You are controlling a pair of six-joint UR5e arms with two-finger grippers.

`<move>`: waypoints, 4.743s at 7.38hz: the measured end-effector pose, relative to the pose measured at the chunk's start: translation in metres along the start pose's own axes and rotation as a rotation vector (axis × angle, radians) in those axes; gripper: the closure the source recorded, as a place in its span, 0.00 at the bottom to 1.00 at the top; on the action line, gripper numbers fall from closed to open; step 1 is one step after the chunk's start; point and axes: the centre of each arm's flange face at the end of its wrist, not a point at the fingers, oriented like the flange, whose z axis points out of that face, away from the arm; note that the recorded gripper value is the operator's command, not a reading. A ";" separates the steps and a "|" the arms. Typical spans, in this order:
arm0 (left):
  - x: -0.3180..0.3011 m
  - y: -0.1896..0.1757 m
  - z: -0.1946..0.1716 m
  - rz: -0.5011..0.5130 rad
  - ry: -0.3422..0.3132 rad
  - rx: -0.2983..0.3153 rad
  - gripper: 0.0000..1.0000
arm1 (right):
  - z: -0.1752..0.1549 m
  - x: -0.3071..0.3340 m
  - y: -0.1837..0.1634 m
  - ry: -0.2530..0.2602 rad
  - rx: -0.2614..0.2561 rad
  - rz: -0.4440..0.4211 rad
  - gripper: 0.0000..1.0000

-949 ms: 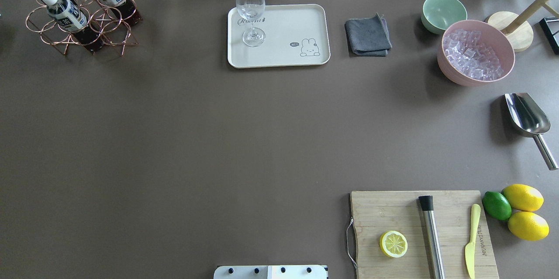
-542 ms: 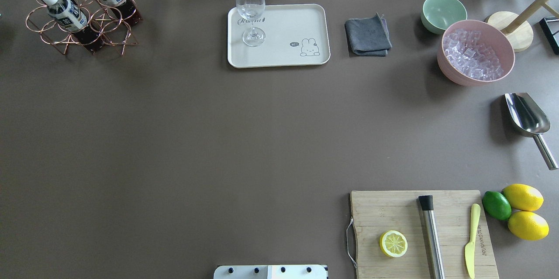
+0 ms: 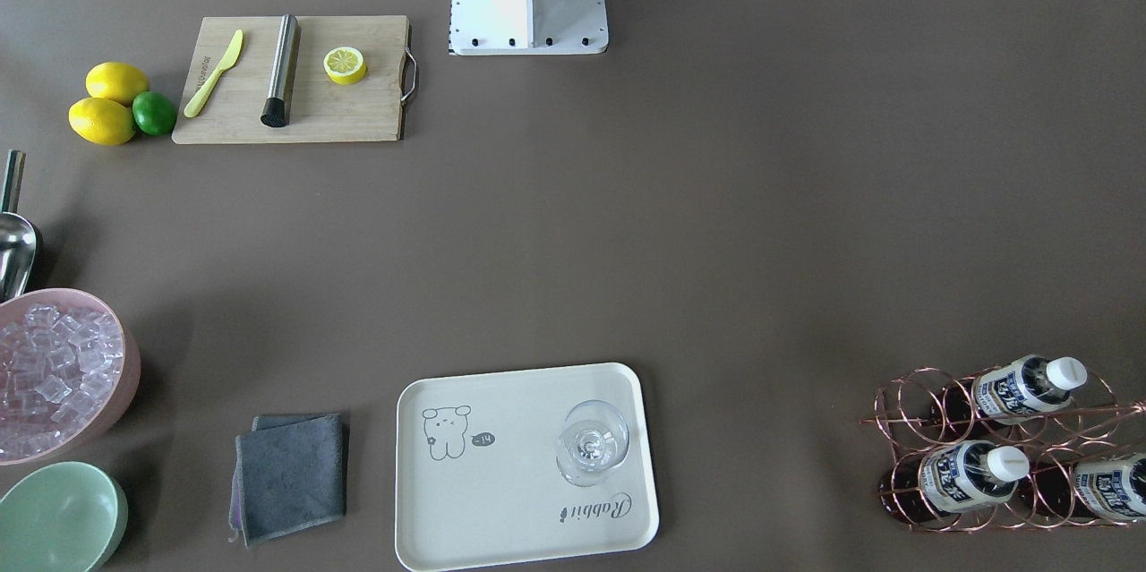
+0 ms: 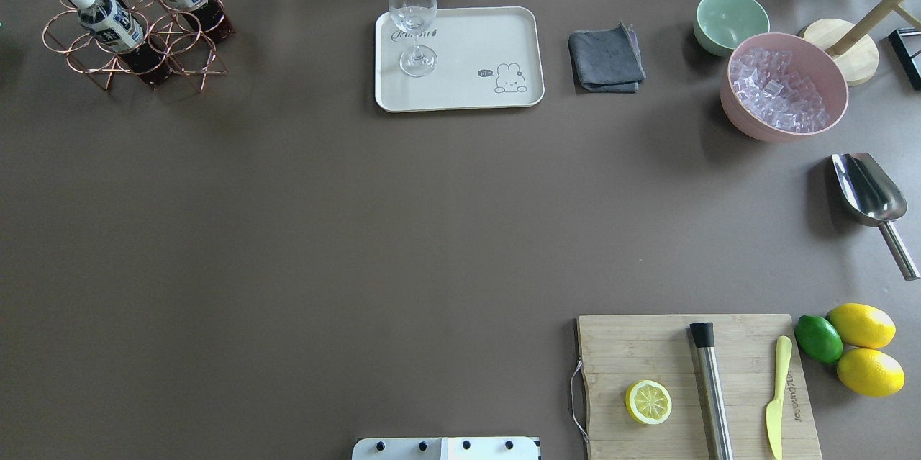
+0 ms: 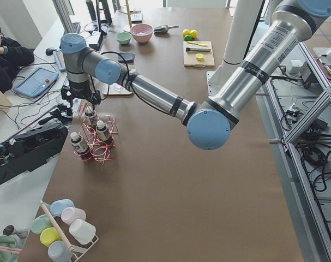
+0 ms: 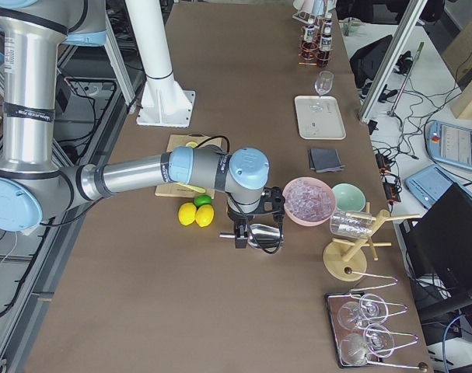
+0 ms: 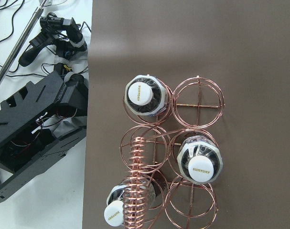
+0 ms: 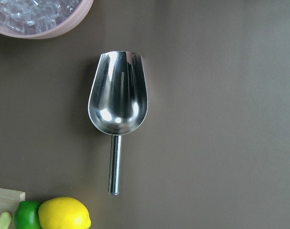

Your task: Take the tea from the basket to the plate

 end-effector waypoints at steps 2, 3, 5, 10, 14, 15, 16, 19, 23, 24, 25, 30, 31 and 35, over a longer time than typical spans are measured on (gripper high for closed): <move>-0.019 -0.002 0.009 0.013 0.022 -0.009 0.03 | 0.000 0.000 0.000 -0.001 0.000 0.000 0.00; -0.025 -0.006 0.010 0.017 0.026 -0.009 0.03 | 0.000 0.000 0.001 -0.001 0.000 0.001 0.00; -0.028 -0.013 0.019 0.024 0.039 -0.010 0.03 | 0.001 0.000 0.001 -0.002 -0.001 0.001 0.00; -0.022 -0.021 0.036 0.041 0.063 -0.009 0.66 | 0.001 0.000 0.001 -0.001 0.000 0.001 0.00; -0.023 -0.016 0.043 0.066 0.075 -0.010 1.00 | 0.001 0.001 0.002 -0.002 -0.001 0.003 0.00; -0.023 -0.016 0.040 0.067 0.071 -0.008 1.00 | 0.001 0.001 0.002 -0.002 -0.001 0.003 0.00; -0.026 -0.015 0.025 0.073 0.049 -0.001 1.00 | 0.001 0.001 0.002 -0.002 -0.001 0.004 0.00; -0.002 -0.010 -0.030 0.064 -0.014 0.075 1.00 | 0.001 0.002 0.001 -0.002 -0.002 0.004 0.00; 0.061 -0.039 -0.081 -0.051 0.000 0.096 1.00 | 0.001 0.001 0.002 -0.001 0.001 0.002 0.00; 0.079 -0.045 -0.089 -0.103 0.008 0.107 1.00 | 0.001 0.001 0.003 -0.001 0.001 0.002 0.00; 0.103 -0.056 -0.093 -0.153 0.019 0.123 1.00 | 0.001 0.001 0.004 -0.001 0.001 0.002 0.00; 0.172 -0.137 -0.072 -0.171 0.099 0.173 1.00 | 0.002 0.001 0.008 -0.003 0.001 0.002 0.00; 0.193 -0.167 -0.071 -0.169 0.112 0.188 1.00 | 0.002 0.001 0.009 -0.004 0.001 0.002 0.00; 0.233 -0.255 -0.070 -0.062 0.112 0.241 1.00 | 0.002 0.001 0.012 -0.005 0.002 0.002 0.00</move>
